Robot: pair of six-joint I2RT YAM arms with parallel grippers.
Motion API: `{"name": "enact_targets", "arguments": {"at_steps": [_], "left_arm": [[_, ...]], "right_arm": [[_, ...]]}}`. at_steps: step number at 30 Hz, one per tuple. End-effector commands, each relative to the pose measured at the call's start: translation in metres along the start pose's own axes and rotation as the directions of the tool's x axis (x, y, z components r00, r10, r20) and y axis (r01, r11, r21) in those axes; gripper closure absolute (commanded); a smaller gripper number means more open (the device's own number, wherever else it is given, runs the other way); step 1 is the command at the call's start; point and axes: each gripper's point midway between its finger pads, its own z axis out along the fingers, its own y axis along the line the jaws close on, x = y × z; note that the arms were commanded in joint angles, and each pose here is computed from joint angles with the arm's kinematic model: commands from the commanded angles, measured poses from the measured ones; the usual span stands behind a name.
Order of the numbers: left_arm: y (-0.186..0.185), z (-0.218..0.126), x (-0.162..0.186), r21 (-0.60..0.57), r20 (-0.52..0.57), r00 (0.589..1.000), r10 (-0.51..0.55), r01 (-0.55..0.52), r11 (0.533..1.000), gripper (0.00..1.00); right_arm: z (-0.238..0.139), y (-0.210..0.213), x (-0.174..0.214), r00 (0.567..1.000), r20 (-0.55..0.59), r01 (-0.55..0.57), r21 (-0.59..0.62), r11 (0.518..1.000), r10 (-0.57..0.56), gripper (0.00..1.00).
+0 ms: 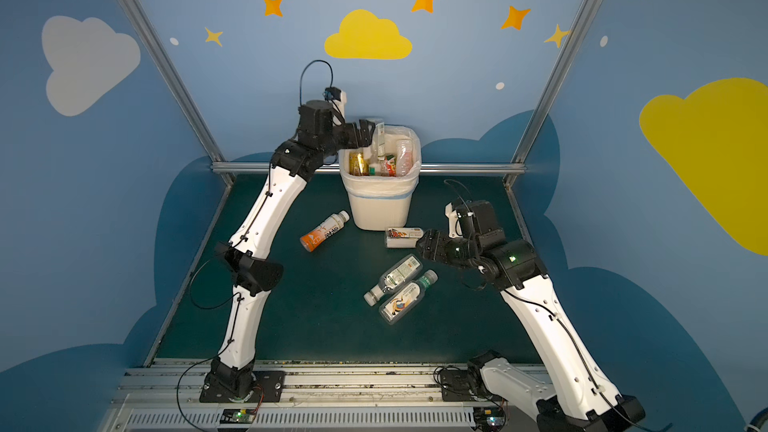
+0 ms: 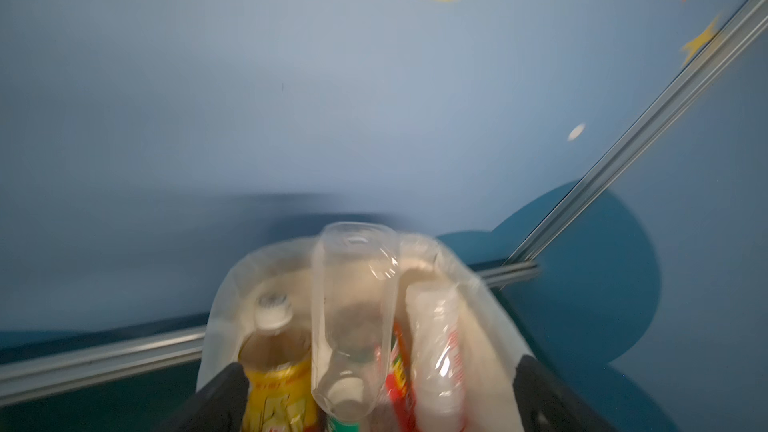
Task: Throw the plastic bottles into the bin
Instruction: 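Lift the clear water bottle with the left gripper and drop it into the bin, then withdraw the left gripper while the right gripper grasps the orange-white tea bottle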
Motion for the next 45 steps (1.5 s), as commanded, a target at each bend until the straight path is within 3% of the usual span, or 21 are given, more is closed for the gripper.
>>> {"name": "enact_targets", "arguments": {"at_steps": [1, 5, 11, 17, 22, 26, 31, 45], "left_arm": [[-0.04, -0.152, -0.111, 0.034, 0.308, 0.948, 0.082, -0.097, 0.995, 0.0], [-0.03, -0.202, -0.11, -0.004, 0.305, 0.948, 0.091, -0.094, 0.996, 0.0], [0.007, -0.249, -0.065, -0.109, 0.213, 0.974, 0.082, -0.06, 0.992, 0.0], [0.066, -0.27, 0.038, -0.199, -0.001, 0.997, -0.077, 0.076, 0.977, 0.0], [0.111, -0.284, 0.146, -0.326, -0.202, 0.949, -0.244, 0.17, 0.93, 0.0], [0.119, -0.302, 0.2, -0.355, -0.224, 0.909, -0.352, 0.26, 0.898, 0.0], [0.124, -0.327, 0.218, -0.358, -0.175, 0.901, -0.397, 0.317, 0.878, 0.0], [0.131, -0.373, 0.219, -0.401, -0.17, 0.922, -0.347, 0.257, 0.879, 0.0]], "right_arm": [[-0.006, -0.006, 0.004, 1.0, 0.013, 0.006, 0.022, 1.0, -0.006, 0.21], [0.0, 0.0, 0.0, 1.0, 0.005, 0.013, 0.004, 1.0, -0.013, 0.21], [0.016, 0.016, -0.006, 0.999, -0.028, 0.019, -0.047, 0.999, -0.02, 0.21], [0.037, 0.044, 0.002, 0.997, -0.066, 0.031, -0.099, 0.995, -0.038, 0.22], [0.072, 0.085, 0.021, 0.994, -0.11, 0.003, -0.185, 0.983, -0.024, 0.22], [0.113, 0.118, 0.043, 0.986, -0.165, -0.024, -0.19, 0.981, -0.008, 0.21], [0.168, 0.146, 0.058, 0.981, -0.193, -0.007, -0.098, 0.995, -0.012, 0.18], [0.326, 0.191, 0.041, 0.991, -0.133, -0.024, 0.061, 0.998, 0.032, 0.15]]}}
